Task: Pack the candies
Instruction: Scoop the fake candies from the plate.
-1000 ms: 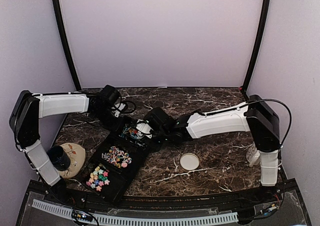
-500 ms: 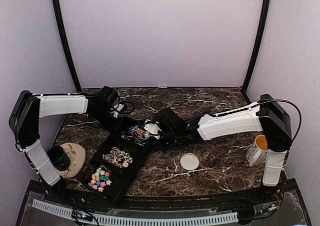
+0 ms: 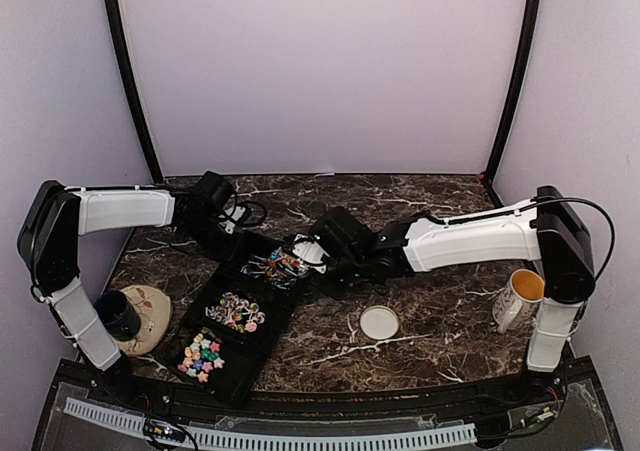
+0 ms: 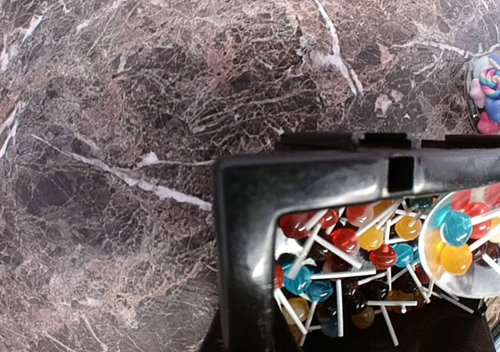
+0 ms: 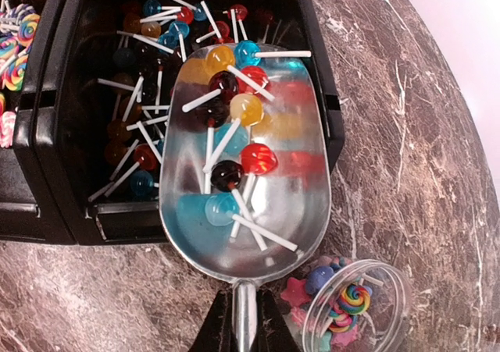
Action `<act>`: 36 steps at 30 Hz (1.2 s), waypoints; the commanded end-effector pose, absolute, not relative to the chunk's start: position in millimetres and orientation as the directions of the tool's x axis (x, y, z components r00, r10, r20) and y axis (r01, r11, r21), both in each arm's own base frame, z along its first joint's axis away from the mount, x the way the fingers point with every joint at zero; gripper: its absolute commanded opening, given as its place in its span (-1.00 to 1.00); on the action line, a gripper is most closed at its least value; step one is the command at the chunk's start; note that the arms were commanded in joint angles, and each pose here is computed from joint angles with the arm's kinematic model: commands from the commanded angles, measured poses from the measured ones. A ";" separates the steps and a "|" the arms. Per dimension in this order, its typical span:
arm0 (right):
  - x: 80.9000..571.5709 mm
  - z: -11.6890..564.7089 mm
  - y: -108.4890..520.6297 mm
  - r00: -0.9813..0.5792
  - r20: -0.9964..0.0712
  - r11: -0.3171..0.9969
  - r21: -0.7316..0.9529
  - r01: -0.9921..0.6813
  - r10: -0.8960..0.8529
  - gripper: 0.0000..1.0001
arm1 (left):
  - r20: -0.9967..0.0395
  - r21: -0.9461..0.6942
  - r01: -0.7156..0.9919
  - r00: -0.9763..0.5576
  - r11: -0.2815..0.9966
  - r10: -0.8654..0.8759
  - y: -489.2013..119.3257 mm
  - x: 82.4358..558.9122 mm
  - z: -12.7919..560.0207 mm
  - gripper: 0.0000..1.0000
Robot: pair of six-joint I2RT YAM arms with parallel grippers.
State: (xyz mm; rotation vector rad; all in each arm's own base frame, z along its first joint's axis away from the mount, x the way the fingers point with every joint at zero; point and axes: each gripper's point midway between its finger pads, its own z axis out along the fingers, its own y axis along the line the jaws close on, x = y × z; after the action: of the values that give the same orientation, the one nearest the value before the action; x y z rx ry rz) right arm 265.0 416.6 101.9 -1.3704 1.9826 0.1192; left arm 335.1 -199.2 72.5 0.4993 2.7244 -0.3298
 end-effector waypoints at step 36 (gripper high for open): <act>257.9 98.6 381.6 -0.191 -0.232 0.286 -0.506 -0.814 -0.954 -1.00 | -0.435 -0.240 0.386 -0.863 0.891 0.257 -212.5 341.2 91.4 -1.00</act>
State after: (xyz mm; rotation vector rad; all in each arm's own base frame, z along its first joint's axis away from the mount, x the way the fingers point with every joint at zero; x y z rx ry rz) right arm 260.1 398.8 114.8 -1.5317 2.0154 -0.2588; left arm 337.0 -199.5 71.4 0.4755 2.7262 -0.3439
